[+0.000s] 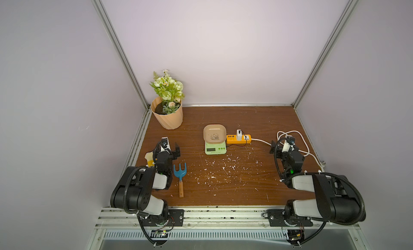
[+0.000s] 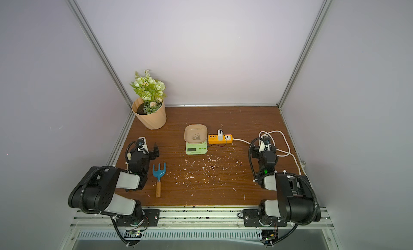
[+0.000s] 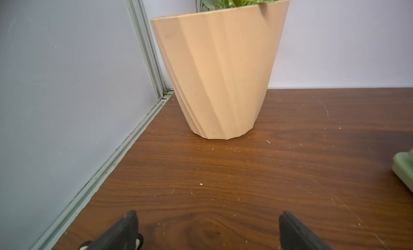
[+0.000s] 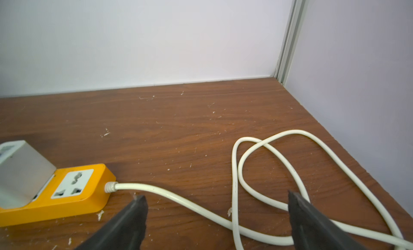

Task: Charge the electronic scale
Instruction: Reset both arms

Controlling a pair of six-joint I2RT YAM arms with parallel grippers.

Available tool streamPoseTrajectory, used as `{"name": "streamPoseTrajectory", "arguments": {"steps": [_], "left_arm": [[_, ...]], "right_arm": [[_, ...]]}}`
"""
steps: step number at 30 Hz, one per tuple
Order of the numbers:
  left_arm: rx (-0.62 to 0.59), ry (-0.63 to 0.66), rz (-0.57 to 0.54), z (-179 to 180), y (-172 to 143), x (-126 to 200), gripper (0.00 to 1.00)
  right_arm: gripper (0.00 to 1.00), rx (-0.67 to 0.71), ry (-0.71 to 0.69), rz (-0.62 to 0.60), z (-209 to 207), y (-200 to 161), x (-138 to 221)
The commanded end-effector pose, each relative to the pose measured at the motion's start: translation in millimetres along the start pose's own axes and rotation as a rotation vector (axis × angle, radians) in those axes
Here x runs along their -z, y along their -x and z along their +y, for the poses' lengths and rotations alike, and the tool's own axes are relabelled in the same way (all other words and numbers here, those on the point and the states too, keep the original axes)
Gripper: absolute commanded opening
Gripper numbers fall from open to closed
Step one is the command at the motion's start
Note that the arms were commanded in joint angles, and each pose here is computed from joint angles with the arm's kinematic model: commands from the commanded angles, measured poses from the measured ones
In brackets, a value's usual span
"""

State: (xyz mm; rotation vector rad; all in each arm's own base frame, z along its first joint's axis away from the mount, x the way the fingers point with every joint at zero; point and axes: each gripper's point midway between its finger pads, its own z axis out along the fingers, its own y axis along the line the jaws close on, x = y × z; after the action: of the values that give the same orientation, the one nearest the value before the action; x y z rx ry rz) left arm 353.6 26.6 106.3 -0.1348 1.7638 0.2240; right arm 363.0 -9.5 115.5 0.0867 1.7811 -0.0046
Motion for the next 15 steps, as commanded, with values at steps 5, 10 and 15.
{"name": "streamPoseTrajectory", "arguments": {"steps": [5, 10, 15], "left_arm": [[0.019, 0.049, -0.022, 7.8, 15.0, -13.0, 0.99], [0.018, 0.05, -0.022, 8.0, 14.9, -12.8, 0.98], [0.019, 0.05, -0.024, 7.9, 15.7, -13.2, 0.99]], "right_arm": [[1.0, 0.079, 0.054, -0.07, 17.1, 13.4, -13.6], [1.0, 0.078, 0.05, -0.058, 16.6, 12.2, -13.8], [1.0, 0.078, 0.05, -0.057, 16.5, 12.2, -13.8]]}}
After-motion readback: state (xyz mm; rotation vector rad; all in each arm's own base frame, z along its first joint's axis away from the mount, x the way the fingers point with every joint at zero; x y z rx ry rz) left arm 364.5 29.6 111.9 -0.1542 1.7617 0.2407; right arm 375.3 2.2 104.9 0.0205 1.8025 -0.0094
